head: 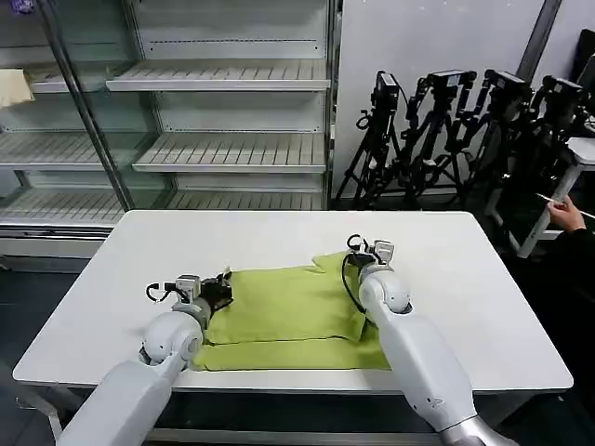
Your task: Fold and organize the clothes.
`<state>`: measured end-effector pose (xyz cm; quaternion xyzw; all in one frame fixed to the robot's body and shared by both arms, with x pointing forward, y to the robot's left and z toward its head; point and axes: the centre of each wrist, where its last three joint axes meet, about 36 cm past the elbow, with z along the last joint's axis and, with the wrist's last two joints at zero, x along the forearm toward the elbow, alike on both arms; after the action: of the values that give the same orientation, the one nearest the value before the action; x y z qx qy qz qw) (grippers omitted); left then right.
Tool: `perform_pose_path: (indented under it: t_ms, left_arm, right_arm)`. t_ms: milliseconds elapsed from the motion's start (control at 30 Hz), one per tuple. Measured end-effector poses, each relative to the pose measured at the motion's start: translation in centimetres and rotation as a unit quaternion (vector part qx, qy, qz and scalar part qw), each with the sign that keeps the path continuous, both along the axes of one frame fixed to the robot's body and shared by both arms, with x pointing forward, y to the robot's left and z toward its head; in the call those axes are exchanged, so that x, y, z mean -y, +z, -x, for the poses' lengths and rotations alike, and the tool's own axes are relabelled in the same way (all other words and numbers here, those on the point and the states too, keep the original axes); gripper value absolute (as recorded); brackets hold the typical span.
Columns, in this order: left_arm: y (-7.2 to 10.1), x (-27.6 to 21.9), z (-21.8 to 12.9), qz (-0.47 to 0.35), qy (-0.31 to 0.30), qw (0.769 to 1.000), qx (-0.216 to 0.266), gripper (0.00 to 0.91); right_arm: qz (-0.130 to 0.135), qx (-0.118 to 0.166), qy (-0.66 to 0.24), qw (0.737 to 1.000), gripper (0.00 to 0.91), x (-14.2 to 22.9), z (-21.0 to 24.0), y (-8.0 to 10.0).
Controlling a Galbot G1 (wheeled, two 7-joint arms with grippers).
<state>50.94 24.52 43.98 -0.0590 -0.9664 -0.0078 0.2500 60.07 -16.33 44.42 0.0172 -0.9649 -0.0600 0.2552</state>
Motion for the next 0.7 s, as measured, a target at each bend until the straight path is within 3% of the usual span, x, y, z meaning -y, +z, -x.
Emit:
perform_pose_path:
  t_ms: [267,700]
  left_arm:
    - [1.1,-0.4,0.6,0.012,-0.007,1.000,0.009,0.020]
    - [3.0,-0.7,2.3,0.025,-0.019,0.999,0.032,0.010]
  right_arm:
    - [0.005,0.024,0.015,1.000,0.000,0.4,1.3,1.1]
    - [0.004,0.092,0.037,0.995,0.000,1.5,5.0,4.9]
